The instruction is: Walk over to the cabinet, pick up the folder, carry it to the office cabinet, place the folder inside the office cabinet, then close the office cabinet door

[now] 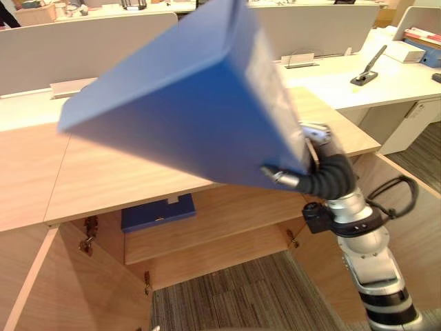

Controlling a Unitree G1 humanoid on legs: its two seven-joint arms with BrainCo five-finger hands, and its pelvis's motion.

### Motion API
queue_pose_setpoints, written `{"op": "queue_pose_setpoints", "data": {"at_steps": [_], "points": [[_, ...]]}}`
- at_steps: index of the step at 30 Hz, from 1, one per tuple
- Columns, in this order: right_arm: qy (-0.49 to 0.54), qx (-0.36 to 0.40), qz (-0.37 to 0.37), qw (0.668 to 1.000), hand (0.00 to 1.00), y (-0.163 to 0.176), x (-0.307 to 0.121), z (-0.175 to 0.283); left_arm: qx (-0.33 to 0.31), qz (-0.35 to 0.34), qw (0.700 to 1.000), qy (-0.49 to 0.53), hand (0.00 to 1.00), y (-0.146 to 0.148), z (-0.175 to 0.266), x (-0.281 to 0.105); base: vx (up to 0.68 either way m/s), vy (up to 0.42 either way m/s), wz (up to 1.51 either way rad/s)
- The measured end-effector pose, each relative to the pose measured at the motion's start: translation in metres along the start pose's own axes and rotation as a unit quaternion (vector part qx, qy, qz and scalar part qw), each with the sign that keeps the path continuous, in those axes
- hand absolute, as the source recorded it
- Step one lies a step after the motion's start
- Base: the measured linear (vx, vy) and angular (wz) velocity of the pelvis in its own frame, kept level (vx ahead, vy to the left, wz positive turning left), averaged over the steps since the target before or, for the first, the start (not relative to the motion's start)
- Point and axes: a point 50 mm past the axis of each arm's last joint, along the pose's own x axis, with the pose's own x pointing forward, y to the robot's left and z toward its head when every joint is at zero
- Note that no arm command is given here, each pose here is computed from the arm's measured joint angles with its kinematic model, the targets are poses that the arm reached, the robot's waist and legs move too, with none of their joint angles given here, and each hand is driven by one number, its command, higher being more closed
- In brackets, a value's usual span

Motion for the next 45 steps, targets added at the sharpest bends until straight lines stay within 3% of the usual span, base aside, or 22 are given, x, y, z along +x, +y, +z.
{"op": "queue_pose_setpoints", "data": {"at_steps": [6,14,28,35,39,45], "points": [[0.015,-0.025,0.076,0.997,1.0,0.009,0.004,-0.022,0.011,-0.019,1.0,0.017,0.0,0.002,-0.008,-0.003,-0.04,0.023,-0.02],[-0.092,-0.144,0.214,0.962,1.0,0.037,0.032,-0.011,0.032,-0.031,0.999,0.026,0.0,0.006,-0.009,-0.002,-0.02,0.016,-0.19],[-0.101,-0.155,0.224,0.957,1.0,0.038,0.034,-0.003,0.052,-0.005,0.998,0.029,0.0,0.023,-0.003,-0.002,0.0,-0.005,0.07],[-0.096,-0.128,0.18,0.971,1.0,0.025,0.036,0.004,0.045,0.007,0.999,0.018,0.0,0.021,0.004,0.002,0.01,-0.011,0.06],[-0.072,-0.076,0.135,0.985,1.0,0.016,0.044,0.003,0.04,0.01,0.999,0.016,0.0,0.018,0.005,0.003,0.01,-0.008,0.02],[-0.025,0.075,0.074,0.994,1.0,0.004,0.05,-0.008,0.016,0.014,0.999,0.027,0.0,0.016,0.002,0.004,0.0,0.0,0.0]]}}
